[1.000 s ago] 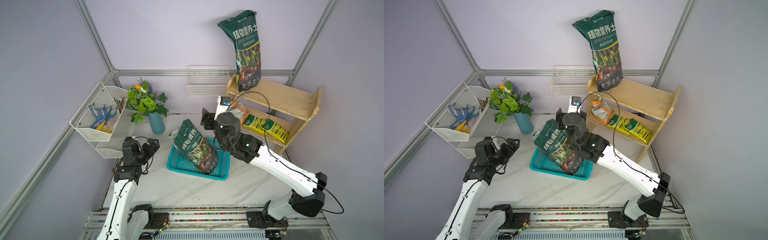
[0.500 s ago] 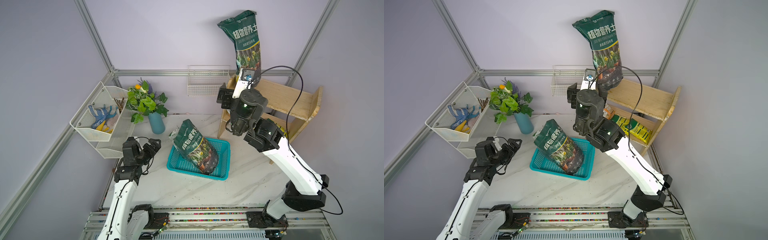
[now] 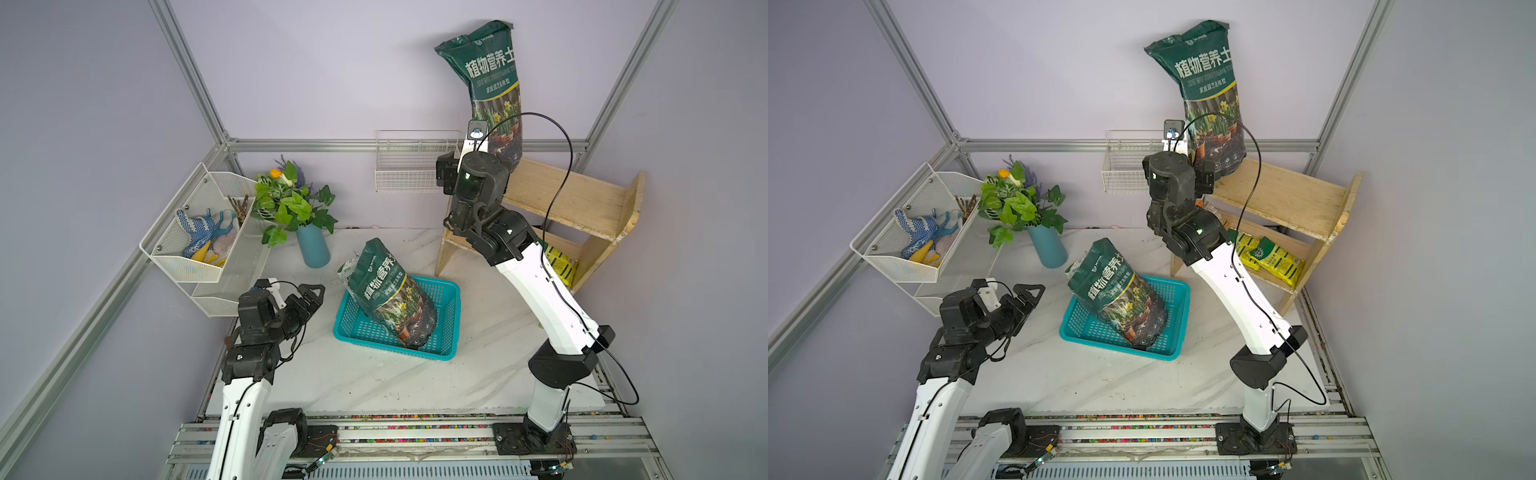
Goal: Take down the fertilizer bag from the shelf
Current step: Pick up the fertilizer bag from the shelf, then place the fertilizer bag in the storage box.
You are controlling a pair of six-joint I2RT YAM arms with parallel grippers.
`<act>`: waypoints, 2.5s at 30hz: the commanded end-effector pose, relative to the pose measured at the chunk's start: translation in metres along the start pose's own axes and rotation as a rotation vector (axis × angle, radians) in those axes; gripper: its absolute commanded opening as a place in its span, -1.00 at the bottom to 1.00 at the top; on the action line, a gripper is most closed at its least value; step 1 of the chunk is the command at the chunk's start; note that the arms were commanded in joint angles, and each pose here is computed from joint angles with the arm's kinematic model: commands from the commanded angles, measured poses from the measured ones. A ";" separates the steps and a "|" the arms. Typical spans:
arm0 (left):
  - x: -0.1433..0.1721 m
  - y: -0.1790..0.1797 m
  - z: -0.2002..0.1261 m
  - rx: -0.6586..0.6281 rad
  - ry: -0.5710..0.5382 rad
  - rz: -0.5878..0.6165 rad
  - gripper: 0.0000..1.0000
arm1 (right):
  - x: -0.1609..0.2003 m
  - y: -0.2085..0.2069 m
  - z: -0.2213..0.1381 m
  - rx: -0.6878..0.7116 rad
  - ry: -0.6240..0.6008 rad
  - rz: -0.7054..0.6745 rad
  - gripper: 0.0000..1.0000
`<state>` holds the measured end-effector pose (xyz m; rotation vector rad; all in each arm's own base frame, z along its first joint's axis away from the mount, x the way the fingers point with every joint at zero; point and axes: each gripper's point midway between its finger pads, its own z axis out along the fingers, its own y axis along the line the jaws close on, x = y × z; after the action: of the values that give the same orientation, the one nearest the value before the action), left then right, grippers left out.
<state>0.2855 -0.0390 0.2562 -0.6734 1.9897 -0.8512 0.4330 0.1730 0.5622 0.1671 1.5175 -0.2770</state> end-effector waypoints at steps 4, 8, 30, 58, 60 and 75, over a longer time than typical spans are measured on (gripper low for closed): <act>0.003 -0.002 -0.012 -0.034 0.029 0.049 0.99 | -0.014 -0.016 0.022 0.020 -0.044 0.012 0.99; 0.003 -0.001 -0.014 -0.040 0.017 0.052 1.00 | -0.003 -0.021 0.043 0.035 -0.038 0.004 1.00; 0.009 -0.003 -0.008 0.007 0.045 0.038 1.00 | 0.050 -0.032 0.129 0.043 0.007 0.032 -0.40; -0.005 -0.012 -0.020 -0.012 -0.010 0.110 1.00 | -0.034 -0.076 -0.022 0.018 -0.150 0.135 -1.00; -0.007 -0.016 -0.024 -0.003 -0.013 0.122 1.00 | -0.038 -0.078 -0.043 -0.019 -0.155 0.169 -1.00; -0.015 -0.029 -0.020 0.102 0.034 0.122 1.00 | -0.014 -0.071 -0.144 -0.202 -0.091 0.268 -1.00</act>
<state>0.2740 -0.0353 0.2588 -0.5690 2.0482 -0.8373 0.3032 0.1688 0.5291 0.0190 1.5291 -0.0975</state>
